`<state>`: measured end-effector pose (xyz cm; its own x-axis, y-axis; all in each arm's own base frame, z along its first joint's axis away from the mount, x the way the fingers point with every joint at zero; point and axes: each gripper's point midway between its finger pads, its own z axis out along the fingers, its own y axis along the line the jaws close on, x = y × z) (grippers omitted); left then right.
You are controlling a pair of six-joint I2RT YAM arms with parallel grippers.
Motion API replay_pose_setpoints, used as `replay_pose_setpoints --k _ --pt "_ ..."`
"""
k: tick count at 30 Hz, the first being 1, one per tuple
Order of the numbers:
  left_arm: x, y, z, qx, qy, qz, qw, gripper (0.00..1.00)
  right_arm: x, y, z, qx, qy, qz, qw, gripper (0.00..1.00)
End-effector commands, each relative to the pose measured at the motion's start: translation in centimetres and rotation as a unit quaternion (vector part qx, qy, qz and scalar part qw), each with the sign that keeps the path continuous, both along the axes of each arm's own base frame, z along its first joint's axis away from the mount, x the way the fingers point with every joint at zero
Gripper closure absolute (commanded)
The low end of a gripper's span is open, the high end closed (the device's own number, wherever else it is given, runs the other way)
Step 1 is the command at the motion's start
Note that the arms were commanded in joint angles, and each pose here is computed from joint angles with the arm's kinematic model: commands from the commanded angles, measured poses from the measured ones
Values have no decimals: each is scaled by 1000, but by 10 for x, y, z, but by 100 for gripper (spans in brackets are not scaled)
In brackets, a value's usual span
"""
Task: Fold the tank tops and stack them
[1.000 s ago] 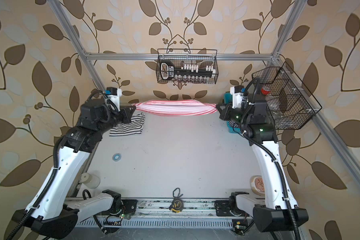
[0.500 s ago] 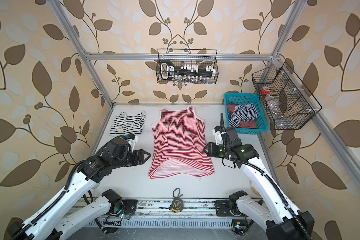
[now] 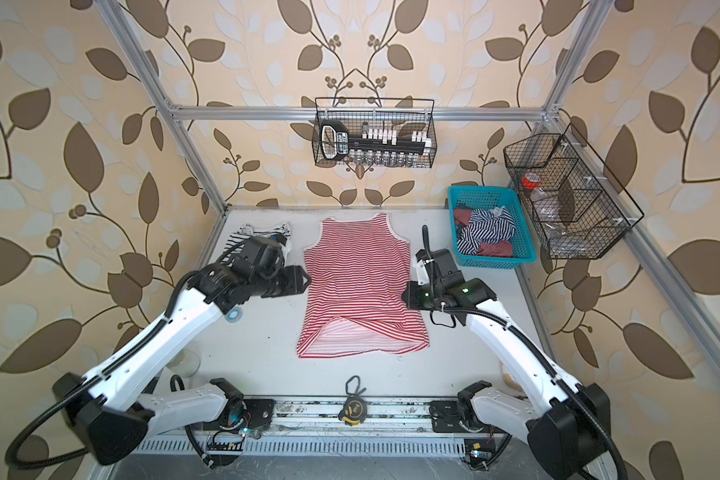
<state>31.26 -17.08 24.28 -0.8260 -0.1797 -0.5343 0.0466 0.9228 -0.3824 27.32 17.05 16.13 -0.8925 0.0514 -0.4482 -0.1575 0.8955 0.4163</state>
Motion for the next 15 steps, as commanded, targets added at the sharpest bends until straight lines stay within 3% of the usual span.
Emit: replay_pose_setpoints --k 1,7,15 --pt "65 18 -7 43 -9 24 999 56 15 48 -7 46 -1 38 998 78" --pt "158 26 -40 -1 43 36 998 82 16 111 -53 75 51 97 991 62" --pt "204 -29 -74 -98 64 -48 992 91 -15 129 -99 53 107 127 985 63"
